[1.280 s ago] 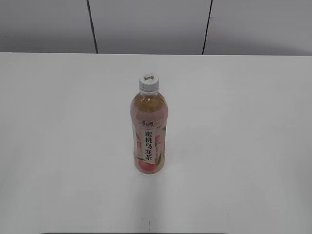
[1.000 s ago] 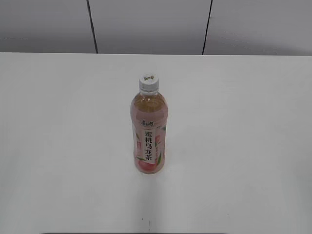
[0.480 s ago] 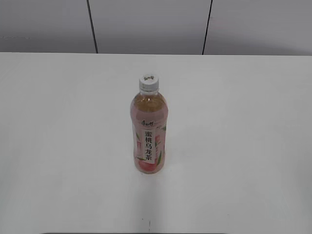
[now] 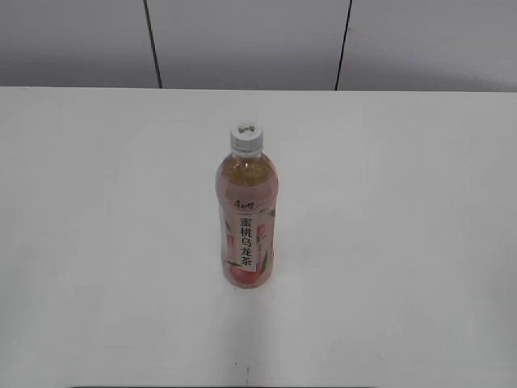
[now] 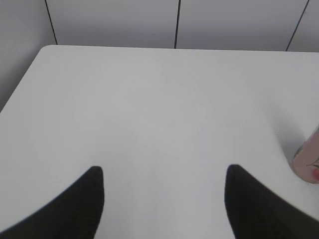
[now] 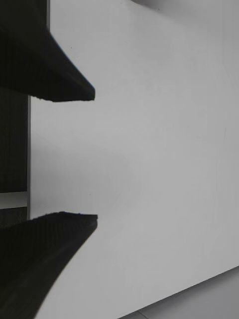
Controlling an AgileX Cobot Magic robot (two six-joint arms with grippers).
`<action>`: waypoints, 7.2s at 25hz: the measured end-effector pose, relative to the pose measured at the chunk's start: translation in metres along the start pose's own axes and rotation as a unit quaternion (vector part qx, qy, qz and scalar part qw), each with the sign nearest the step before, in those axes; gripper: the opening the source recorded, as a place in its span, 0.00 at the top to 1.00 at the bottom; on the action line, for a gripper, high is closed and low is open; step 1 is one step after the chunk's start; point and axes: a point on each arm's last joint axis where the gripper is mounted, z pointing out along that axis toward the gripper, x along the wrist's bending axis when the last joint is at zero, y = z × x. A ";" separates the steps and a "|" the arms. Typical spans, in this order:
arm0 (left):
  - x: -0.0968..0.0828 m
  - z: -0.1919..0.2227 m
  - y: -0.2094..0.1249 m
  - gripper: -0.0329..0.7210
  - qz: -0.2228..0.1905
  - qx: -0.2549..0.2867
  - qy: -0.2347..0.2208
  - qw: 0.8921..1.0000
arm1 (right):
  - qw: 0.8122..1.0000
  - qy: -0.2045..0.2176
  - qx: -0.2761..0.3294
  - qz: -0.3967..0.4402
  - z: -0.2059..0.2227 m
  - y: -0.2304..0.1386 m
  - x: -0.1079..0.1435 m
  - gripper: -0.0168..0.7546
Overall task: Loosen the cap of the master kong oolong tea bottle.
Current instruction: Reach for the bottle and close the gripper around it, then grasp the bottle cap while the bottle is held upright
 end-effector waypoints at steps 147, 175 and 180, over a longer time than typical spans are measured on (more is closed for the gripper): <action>-0.206 0.312 -0.066 0.35 0.103 -0.058 -0.564 0.817 | 1.000 0.000 0.000 0.000 0.000 0.000 0.000 0.30; -0.206 0.312 -0.066 0.35 0.103 -0.058 -0.564 0.817 | 1.000 0.000 -0.003 0.000 0.000 0.001 0.000 0.30; -0.206 0.312 -0.066 0.35 0.102 -0.058 -0.564 0.818 | 1.000 0.026 0.001 0.008 0.008 0.027 0.002 0.33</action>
